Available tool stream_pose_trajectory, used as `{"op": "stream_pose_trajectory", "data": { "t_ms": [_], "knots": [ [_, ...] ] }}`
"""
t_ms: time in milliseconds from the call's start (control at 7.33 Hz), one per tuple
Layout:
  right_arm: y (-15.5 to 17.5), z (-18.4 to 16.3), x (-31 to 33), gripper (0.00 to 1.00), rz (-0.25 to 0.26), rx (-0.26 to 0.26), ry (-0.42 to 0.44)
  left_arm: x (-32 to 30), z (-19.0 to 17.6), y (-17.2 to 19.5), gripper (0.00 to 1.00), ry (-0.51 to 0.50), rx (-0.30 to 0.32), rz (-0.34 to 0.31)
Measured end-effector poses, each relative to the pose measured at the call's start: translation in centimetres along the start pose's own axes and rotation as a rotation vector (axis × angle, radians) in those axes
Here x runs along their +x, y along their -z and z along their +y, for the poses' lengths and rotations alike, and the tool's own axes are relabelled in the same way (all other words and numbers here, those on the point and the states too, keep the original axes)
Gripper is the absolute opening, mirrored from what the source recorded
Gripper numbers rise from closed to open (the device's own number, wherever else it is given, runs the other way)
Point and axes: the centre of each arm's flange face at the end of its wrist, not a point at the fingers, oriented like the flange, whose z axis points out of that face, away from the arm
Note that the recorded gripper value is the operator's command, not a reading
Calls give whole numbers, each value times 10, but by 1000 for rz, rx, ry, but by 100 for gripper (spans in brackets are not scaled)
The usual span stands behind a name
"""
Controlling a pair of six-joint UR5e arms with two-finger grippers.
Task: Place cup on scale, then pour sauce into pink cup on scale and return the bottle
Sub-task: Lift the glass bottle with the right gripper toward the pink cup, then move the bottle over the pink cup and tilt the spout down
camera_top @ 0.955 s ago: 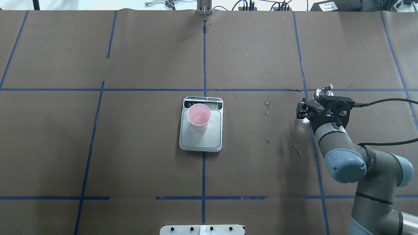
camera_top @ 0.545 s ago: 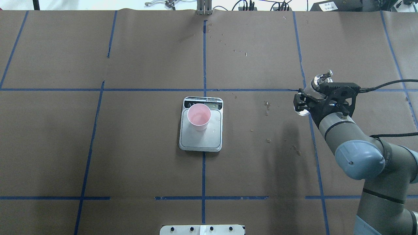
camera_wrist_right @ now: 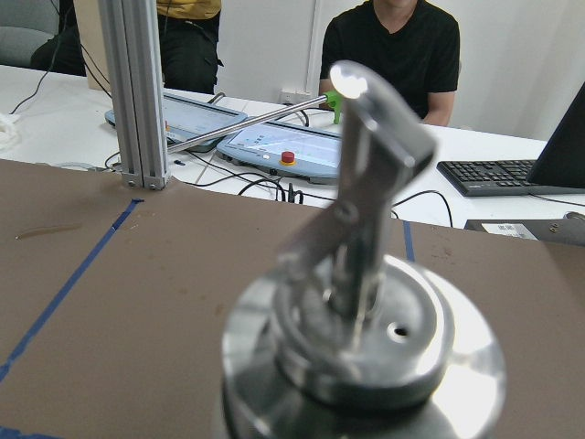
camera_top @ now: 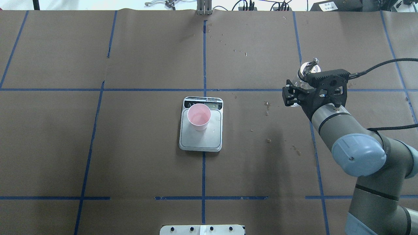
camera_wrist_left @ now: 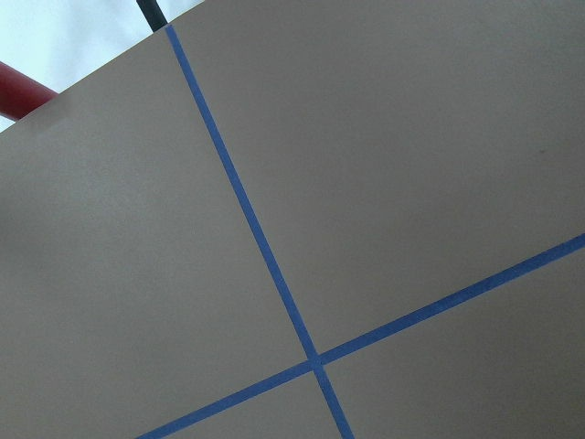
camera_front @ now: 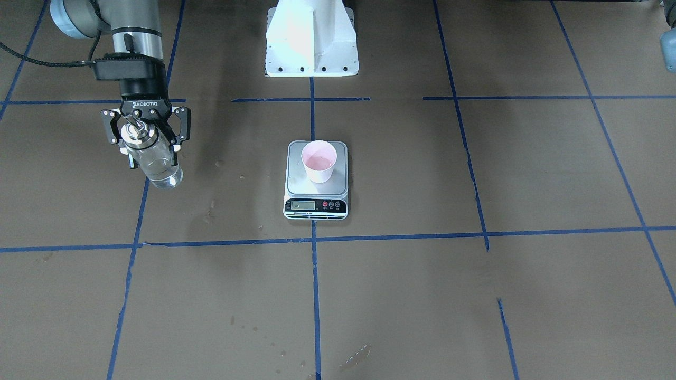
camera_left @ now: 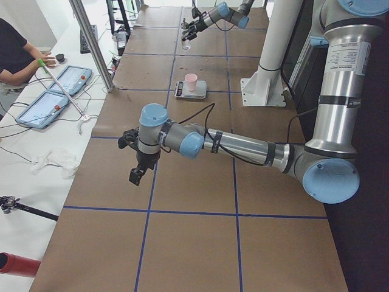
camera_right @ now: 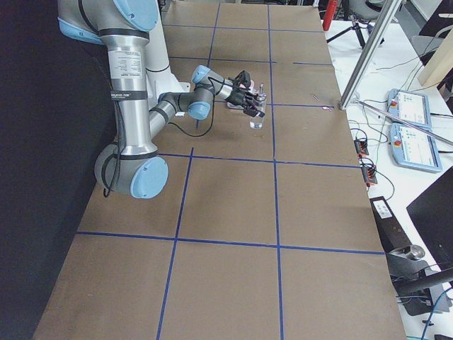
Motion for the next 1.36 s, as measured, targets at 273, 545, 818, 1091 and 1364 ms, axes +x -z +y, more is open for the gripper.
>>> {"op": "stream_pose_trajectory", "data": {
  "t_ms": [273,545,818,1091,1364],
  "knots": [
    [-3,-11,-19,0,-19,20,83,-18,8,6,100,19,5,-12],
    [-2,-18,-29,0,-27,37,240,-57,34,4,100,-8,-5,24],
    [1,-29,-41,0,-23,73,379,-89,65,-22,100,-17,-51,72],
    [1,-35,-47,0,36,108,551,-98,80,-34,100,-4,-79,85],
    [-3,-30,-68,0,136,90,712,-99,82,-36,100,11,-88,88]
  ]
}}
